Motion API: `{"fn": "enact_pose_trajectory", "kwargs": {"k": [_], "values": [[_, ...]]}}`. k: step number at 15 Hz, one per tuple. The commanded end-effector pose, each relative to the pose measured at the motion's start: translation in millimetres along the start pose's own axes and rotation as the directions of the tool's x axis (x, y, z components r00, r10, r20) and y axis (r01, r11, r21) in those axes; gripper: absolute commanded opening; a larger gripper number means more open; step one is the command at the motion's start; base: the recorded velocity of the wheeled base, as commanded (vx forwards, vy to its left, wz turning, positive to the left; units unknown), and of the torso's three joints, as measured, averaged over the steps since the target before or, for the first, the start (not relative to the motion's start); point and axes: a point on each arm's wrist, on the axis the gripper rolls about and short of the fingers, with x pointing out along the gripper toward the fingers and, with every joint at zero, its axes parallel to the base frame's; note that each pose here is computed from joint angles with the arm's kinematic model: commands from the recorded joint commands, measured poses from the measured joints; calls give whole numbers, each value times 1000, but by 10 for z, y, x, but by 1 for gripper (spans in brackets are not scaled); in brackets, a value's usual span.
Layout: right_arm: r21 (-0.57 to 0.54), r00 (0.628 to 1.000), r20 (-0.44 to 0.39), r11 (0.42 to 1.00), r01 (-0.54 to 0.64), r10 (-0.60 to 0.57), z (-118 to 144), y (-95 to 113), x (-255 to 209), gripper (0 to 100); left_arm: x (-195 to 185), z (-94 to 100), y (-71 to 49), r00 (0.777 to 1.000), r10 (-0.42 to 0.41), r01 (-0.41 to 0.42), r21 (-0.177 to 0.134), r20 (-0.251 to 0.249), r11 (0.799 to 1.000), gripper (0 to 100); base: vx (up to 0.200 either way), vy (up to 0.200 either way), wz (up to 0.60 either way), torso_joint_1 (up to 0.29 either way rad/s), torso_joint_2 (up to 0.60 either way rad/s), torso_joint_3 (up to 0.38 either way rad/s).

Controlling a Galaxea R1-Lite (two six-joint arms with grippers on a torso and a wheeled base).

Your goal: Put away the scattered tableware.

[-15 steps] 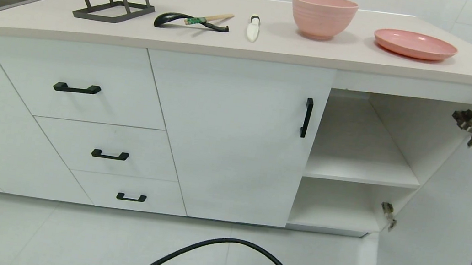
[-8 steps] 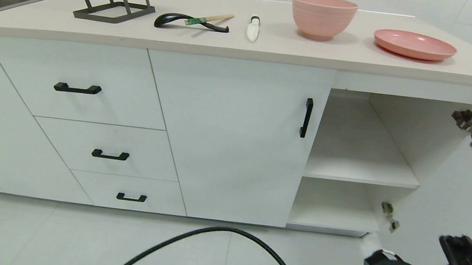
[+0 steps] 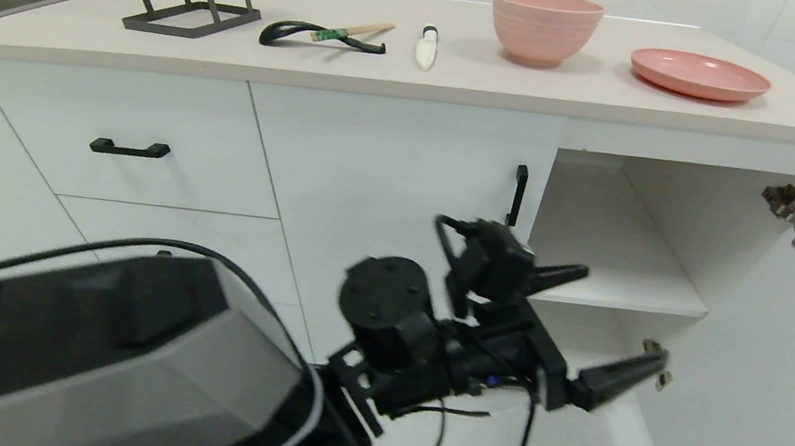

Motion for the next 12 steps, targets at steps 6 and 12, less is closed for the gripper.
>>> {"fn": "enact_pose_trajectory", "kwargs": {"k": [6, 12], "values": [[374, 960, -226, 925, -70, 164, -428, 464, -244, 100, -2408, 1072, -994, 983, 183, -184, 145, 14, 972, 100, 0, 0, 0, 0, 0, 0], [577, 873, -59, 730, -366, 484, -193, 1269, -999, 100, -3382, 1190, -1646, 819, 559, -567, 333, 132, 753, 100, 0, 0, 0, 0, 0, 0]]}}
